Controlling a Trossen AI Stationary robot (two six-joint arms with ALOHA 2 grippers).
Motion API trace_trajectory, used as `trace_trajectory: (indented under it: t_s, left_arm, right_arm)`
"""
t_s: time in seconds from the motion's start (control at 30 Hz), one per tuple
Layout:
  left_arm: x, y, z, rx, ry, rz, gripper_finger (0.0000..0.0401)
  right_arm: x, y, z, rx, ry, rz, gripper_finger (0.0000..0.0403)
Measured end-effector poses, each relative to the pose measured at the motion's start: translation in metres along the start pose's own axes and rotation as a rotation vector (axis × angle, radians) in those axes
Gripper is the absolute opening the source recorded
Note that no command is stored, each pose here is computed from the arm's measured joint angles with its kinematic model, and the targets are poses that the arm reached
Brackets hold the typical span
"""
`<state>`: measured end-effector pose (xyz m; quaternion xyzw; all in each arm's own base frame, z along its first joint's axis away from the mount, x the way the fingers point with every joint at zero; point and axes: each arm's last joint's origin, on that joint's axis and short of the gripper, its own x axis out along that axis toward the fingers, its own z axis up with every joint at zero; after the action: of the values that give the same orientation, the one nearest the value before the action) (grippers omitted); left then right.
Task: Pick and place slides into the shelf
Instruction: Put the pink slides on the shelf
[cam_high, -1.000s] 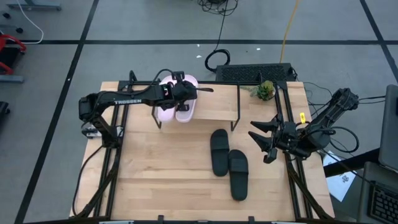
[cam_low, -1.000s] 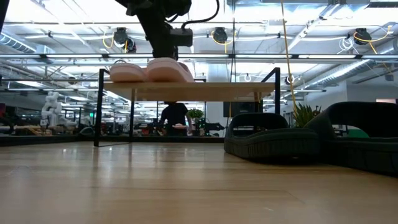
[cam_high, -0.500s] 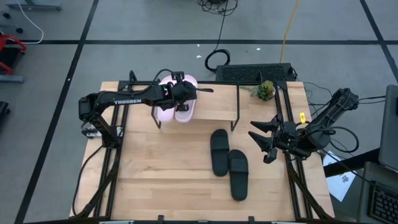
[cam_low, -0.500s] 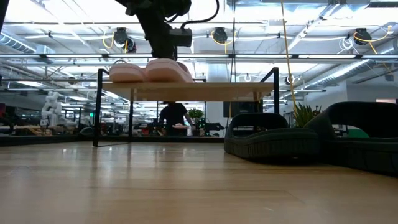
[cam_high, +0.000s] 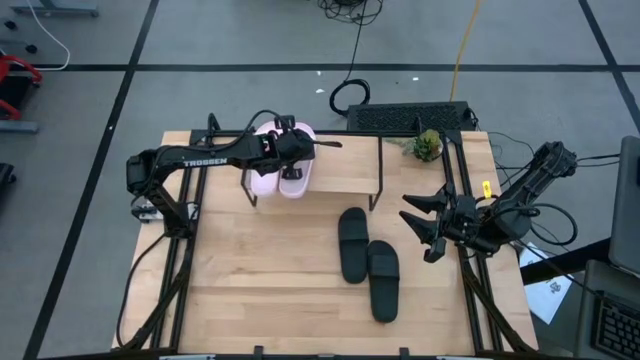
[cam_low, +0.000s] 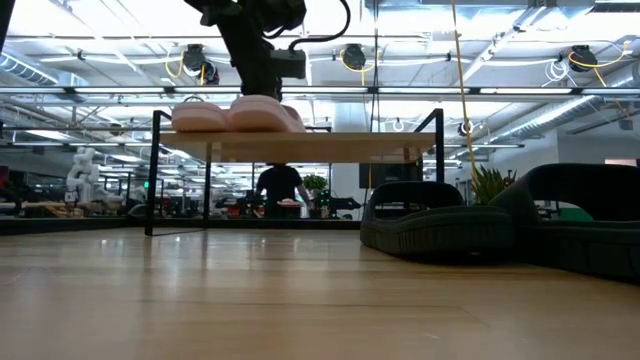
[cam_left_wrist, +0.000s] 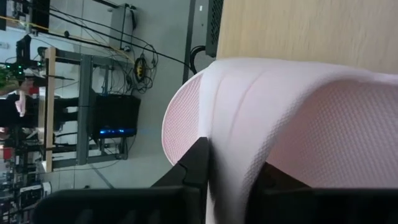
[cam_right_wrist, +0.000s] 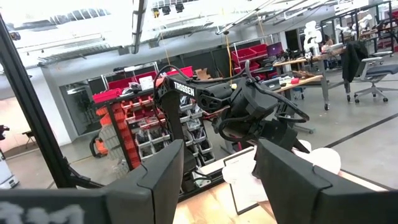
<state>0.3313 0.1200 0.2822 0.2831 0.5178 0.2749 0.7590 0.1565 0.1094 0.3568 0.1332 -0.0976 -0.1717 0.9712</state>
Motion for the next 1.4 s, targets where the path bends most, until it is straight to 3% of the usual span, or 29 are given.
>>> trace_trajectory:
  t_s: [0.7,1.4]
  left_arm:
    - [0.000,0.001,0.000,-0.006,0.010,0.022,0.0131]
    - [-0.012,-0.010,0.007,0.025,-0.011,0.046,0.0150]
  right_arm:
    - [0.000,0.000,0.000,0.001,0.000,0.001,0.0194]
    - [0.000,0.000,0.000,-0.010,0.000,0.000,0.0194]
